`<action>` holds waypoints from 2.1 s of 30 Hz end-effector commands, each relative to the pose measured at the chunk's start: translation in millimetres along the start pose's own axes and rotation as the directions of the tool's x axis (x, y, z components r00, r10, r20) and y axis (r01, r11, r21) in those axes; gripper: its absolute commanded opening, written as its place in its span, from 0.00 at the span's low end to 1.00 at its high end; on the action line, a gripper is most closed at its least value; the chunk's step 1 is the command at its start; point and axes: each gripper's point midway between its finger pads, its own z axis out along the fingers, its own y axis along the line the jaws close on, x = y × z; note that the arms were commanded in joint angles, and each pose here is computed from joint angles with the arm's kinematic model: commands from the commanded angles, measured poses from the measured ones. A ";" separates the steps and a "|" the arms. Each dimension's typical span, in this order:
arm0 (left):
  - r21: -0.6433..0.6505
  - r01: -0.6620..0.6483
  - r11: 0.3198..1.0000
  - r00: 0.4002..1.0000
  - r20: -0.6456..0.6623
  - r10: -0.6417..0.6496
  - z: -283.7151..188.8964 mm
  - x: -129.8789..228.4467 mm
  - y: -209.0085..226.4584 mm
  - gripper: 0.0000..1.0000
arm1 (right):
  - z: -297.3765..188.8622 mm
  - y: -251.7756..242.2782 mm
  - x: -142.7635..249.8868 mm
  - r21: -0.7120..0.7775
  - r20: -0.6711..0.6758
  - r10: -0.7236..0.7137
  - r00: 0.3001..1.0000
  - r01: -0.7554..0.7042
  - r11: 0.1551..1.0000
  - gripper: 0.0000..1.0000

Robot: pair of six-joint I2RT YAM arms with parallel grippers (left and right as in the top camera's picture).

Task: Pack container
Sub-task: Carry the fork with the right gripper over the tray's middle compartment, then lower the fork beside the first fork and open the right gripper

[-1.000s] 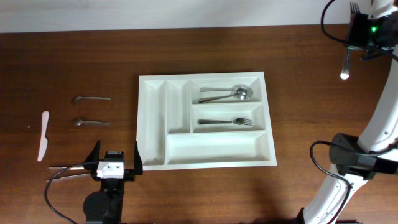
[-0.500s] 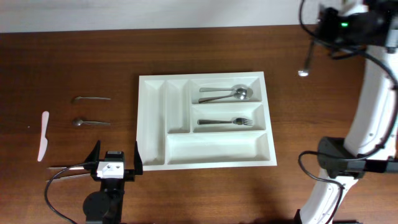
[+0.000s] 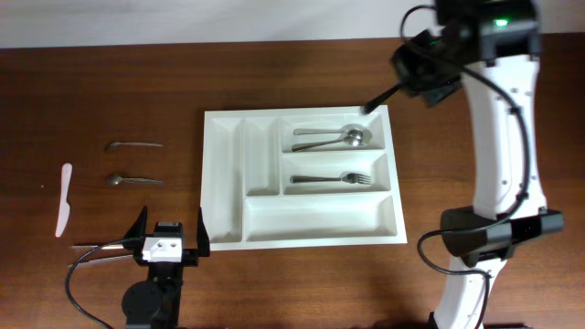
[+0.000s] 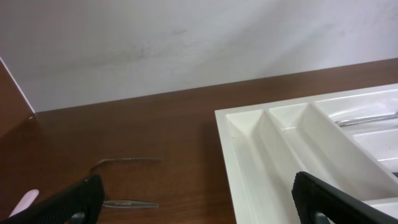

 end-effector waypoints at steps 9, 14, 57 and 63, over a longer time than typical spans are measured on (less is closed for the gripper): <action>-0.011 -0.012 1.000 1.000 -0.006 0.012 0.1 1.8 2.3 0.99 | 70.7 -39.9 64.1 0.287 0.035 0.439 0.898 -0.430 0.856 0.04; -0.012 -0.012 1.000 1.000 -0.006 0.012 0.1 1.9 2.3 0.99 | 93.3 -46.7 71.6 0.315 0.060 0.490 0.870 -0.482 0.818 0.04; -0.012 -0.012 1.000 1.000 -0.006 0.012 0.1 1.9 2.3 0.99 | 167.7 -79.5 81.8 0.341 0.197 0.432 0.880 -0.474 0.812 0.30; -0.012 -0.012 1.000 1.000 -0.006 0.012 0.1 1.9 2.4 0.99 | 154.0 -72.0 50.5 0.317 0.197 0.273 0.942 -0.324 0.891 0.32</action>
